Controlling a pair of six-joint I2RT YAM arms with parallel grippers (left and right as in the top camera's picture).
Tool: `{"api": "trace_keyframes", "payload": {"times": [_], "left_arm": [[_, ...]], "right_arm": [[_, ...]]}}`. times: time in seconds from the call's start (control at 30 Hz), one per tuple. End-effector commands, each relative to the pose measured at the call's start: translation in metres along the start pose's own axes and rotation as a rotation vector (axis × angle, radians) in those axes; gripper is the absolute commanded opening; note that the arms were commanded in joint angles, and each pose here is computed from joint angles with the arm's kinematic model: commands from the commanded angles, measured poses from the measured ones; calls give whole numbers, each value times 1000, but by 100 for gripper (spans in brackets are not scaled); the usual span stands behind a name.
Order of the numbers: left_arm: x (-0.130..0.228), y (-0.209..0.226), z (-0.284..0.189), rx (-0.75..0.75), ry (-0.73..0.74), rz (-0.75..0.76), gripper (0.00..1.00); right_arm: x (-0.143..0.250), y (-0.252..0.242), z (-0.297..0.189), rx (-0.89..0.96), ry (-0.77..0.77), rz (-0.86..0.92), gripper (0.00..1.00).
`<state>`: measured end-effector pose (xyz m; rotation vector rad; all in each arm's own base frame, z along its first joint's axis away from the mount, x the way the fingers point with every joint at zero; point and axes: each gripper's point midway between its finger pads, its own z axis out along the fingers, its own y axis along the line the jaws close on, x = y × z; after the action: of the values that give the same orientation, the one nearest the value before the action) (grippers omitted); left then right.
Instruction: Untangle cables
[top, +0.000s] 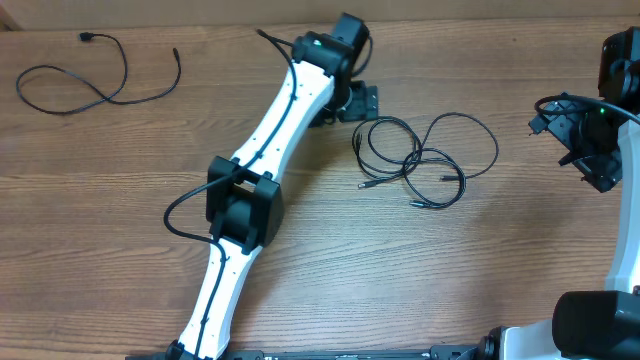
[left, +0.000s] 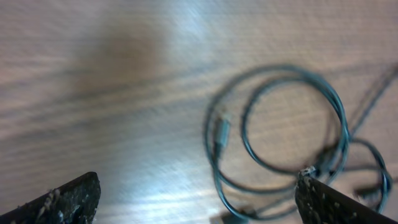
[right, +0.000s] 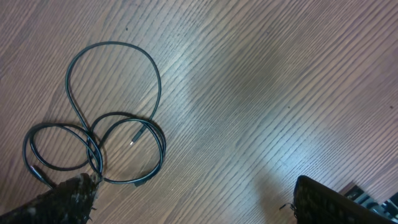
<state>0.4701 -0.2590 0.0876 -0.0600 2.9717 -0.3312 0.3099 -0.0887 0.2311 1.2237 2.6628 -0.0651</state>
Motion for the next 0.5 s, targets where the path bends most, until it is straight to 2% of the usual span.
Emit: {"api": "trace_keyframes", "payload": {"times": [0.0,0.17,0.23,0.3,0.47], "left_arm": [[-18,17,-10,-44,-70,1,100],[-19,6,-11,37,-54,3,100],[-18,-8,-10,87,-53,35,94],[-15,-16,-9,95,-58,51,94],[3,-36,-3,83,-38,128,93]], "right_arm": [[-5,3,-5,-28,-33,9,100],[10,33,-8,-197,63,4,100],[20,48,-13,-288,125,0,100],[27,60,-17,-352,164,-7,100],[41,77,-21,-378,180,-68,100]]}}
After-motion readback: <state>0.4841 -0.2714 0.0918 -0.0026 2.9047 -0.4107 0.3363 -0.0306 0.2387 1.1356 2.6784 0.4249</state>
